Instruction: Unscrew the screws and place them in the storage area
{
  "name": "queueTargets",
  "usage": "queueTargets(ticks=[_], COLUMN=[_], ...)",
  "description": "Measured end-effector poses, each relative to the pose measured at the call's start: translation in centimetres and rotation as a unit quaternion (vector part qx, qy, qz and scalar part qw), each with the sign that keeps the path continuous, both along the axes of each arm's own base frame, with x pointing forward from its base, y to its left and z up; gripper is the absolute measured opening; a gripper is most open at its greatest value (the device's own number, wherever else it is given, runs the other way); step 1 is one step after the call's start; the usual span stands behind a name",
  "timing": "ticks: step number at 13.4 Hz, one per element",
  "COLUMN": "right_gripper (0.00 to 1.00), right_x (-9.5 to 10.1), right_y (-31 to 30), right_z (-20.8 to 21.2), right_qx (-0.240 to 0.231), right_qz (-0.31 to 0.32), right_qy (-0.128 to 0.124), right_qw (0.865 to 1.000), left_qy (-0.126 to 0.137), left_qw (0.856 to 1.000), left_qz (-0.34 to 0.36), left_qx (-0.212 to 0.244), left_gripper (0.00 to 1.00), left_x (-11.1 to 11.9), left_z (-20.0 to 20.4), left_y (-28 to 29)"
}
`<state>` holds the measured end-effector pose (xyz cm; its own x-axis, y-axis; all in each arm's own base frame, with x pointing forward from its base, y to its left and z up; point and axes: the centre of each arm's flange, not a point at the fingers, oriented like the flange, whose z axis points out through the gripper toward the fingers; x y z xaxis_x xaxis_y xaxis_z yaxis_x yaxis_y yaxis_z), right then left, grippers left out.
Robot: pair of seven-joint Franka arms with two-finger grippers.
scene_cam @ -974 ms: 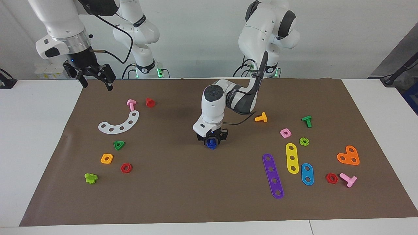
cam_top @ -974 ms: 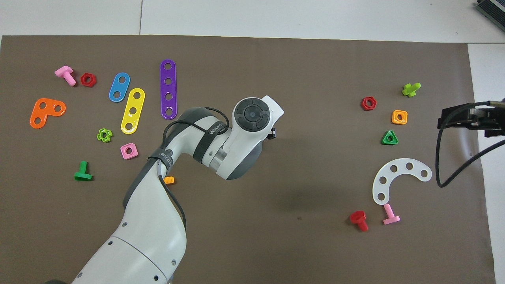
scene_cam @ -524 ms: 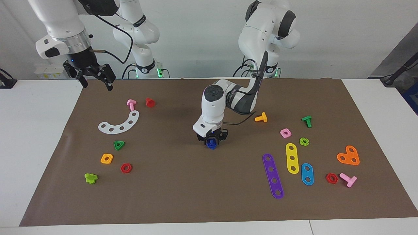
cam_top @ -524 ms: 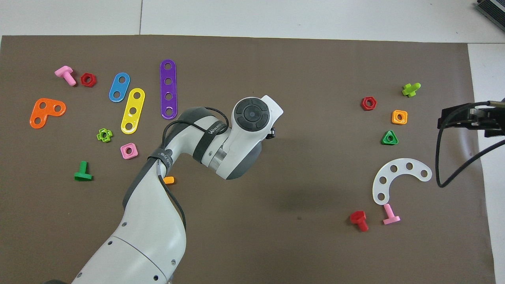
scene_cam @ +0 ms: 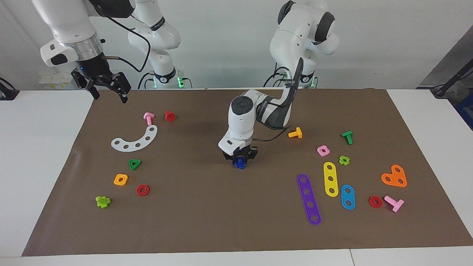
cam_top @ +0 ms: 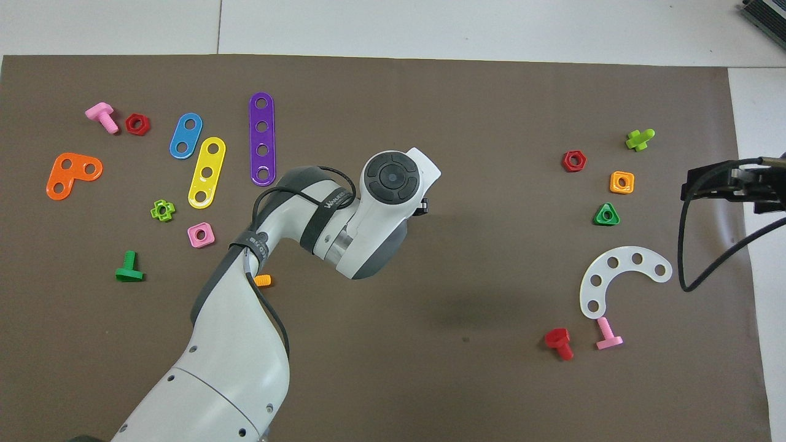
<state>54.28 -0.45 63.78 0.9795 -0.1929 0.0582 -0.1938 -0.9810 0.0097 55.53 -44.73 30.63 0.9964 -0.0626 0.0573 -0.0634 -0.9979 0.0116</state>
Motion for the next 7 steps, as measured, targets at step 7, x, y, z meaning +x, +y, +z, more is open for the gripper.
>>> queueTargets(ticks=[7], right_gripper=[1.0], right_x=[0.0], right_y=[0.0], right_z=[0.0], right_qx=[0.0], right_qz=[0.0], right_qy=[0.0], right_qw=[1.0], left_qy=[0.0], left_qw=[1.0], left_qz=[0.002], left_qx=[0.0], left_gripper=[0.48], left_x=[0.04], left_z=[0.15], left_y=[0.01])
